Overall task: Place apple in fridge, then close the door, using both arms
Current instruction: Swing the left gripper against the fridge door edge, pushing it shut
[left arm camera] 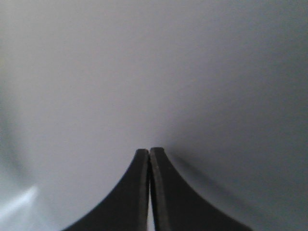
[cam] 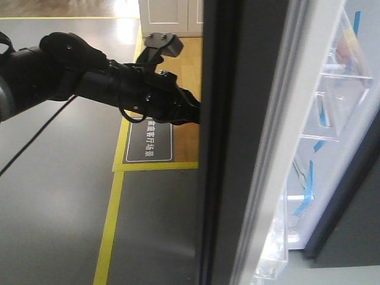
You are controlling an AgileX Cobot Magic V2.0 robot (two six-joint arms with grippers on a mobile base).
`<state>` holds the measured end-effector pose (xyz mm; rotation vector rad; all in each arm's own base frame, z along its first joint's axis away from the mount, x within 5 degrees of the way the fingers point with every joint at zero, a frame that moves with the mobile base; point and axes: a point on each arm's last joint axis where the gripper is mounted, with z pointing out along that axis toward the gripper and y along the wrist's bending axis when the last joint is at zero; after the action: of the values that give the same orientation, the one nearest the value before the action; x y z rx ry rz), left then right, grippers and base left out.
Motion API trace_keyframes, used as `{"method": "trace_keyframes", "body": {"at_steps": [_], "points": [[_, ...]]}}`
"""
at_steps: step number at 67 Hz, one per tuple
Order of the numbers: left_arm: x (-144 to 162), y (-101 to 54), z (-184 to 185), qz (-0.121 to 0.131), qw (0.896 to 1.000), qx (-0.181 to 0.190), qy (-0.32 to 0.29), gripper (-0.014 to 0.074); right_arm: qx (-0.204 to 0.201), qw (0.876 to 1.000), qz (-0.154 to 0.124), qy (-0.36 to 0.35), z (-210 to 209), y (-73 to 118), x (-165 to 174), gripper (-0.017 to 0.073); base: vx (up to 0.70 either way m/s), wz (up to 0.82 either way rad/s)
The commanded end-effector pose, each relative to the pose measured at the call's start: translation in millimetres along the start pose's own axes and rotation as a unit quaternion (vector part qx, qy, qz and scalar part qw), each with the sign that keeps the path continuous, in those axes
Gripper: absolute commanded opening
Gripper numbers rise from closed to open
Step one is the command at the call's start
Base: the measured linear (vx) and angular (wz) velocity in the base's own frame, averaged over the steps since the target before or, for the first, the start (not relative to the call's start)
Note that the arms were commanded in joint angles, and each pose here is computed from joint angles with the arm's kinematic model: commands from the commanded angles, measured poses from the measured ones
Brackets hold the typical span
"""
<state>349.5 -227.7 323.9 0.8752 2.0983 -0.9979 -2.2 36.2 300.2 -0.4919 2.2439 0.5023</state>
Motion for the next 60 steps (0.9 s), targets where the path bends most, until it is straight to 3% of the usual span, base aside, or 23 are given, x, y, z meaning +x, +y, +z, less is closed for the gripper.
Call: {"method": "trace_keyframes", "body": {"at_steps": [1, 12, 32, 46, 51, 60], "points": [[-24.7, -31.1, -13.2, 0.026, 0.997, 0.025, -0.071, -0.0006, -0.010, 1.000, 0.001, -0.006, -3.2, 3.1, -5.2, 0.0517, 0.00, 0.00], [-27.5, -47.0, -2.6, 0.044, 0.995, 0.028, -0.089, -0.0006, -0.010, 1.000, 0.001, -0.006, -3.2, 3.1, -5.2, 0.0517, 0.00, 0.00], [-27.4, -82.8, 14.8, 0.076, 0.989, 0.068, -0.107, -0.0006, -0.010, 1.000, 0.001, -0.006, -3.2, 3.1, -5.2, 0.0517, 0.00, 0.00], [-24.6, -89.4, 16.5, 0.086, 0.988, 0.084, -0.095, -0.0006, -0.010, 1.000, 0.000, -0.006, -3.2, 3.1, -5.2, 0.0517, 0.00, 0.00], [-24.4, -90.9, 12.8, 0.095, 0.988, 0.078, -0.088, -0.0006, -0.010, 1.000, 0.000, -0.006, -3.2, 3.1, -5.2, 0.0517, 0.00, 0.00], [-24.3, -91.8, -3.2, 0.099, 0.993, 0.024, -0.061, -0.0006, -0.010, 1.000, 0.000, -0.006, -3.2, 3.1, -5.2, 0.0517, 0.00, 0.00]]}}
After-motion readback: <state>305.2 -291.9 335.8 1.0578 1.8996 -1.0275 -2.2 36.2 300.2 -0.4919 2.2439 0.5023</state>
